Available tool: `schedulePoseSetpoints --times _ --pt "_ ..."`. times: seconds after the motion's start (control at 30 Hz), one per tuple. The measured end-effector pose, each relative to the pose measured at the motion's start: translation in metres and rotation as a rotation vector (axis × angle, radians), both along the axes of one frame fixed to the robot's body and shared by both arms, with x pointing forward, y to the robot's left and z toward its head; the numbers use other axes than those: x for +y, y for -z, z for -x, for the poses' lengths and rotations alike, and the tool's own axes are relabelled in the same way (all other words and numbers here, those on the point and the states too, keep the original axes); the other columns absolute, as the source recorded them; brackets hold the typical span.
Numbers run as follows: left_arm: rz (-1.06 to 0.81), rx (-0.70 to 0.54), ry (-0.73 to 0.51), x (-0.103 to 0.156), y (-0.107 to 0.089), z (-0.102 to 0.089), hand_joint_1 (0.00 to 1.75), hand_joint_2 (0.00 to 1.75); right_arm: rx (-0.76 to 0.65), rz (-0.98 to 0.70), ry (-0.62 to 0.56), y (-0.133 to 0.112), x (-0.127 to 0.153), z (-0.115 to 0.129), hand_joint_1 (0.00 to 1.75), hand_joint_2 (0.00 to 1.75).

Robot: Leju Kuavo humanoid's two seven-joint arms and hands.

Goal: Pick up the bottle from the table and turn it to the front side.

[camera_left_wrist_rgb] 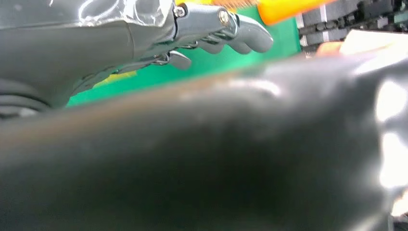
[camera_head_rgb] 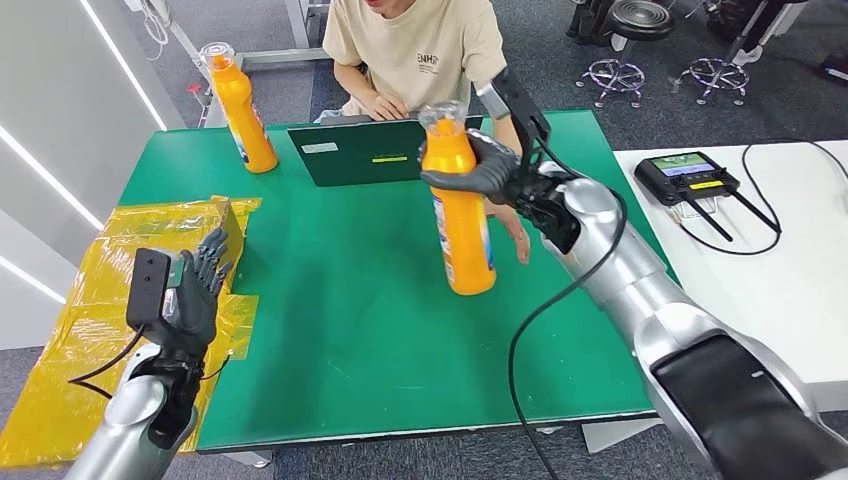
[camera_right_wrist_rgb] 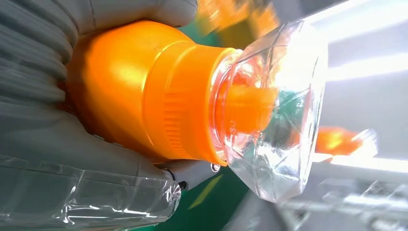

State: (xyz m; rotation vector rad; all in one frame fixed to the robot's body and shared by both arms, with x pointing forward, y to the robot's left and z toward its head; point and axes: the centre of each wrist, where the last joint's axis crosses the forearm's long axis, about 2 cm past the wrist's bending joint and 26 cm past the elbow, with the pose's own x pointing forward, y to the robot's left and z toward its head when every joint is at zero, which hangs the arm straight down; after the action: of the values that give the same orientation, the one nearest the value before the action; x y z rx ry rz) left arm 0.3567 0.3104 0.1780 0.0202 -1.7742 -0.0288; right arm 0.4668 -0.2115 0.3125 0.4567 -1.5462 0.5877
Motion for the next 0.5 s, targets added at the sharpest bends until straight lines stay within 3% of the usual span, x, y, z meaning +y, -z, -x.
schedulePoseSetpoints --times 0.07,0.23,0.5 --pt "0.002 -0.001 0.003 -0.001 -0.001 -0.001 0.0 0.0 -0.001 -0.002 -0.004 -0.002 0.002 0.0 1.75 1.75" --pt "0.035 -0.018 0.124 -0.052 -0.022 -0.022 0.0 0.0 0.005 -0.067 -0.102 -0.047 0.067 -0.001 1.75 1.75" --pt "0.033 -0.008 0.178 -0.087 -0.026 -0.028 0.0 0.0 0.055 -0.128 -0.157 -0.047 0.085 0.003 1.75 1.75"
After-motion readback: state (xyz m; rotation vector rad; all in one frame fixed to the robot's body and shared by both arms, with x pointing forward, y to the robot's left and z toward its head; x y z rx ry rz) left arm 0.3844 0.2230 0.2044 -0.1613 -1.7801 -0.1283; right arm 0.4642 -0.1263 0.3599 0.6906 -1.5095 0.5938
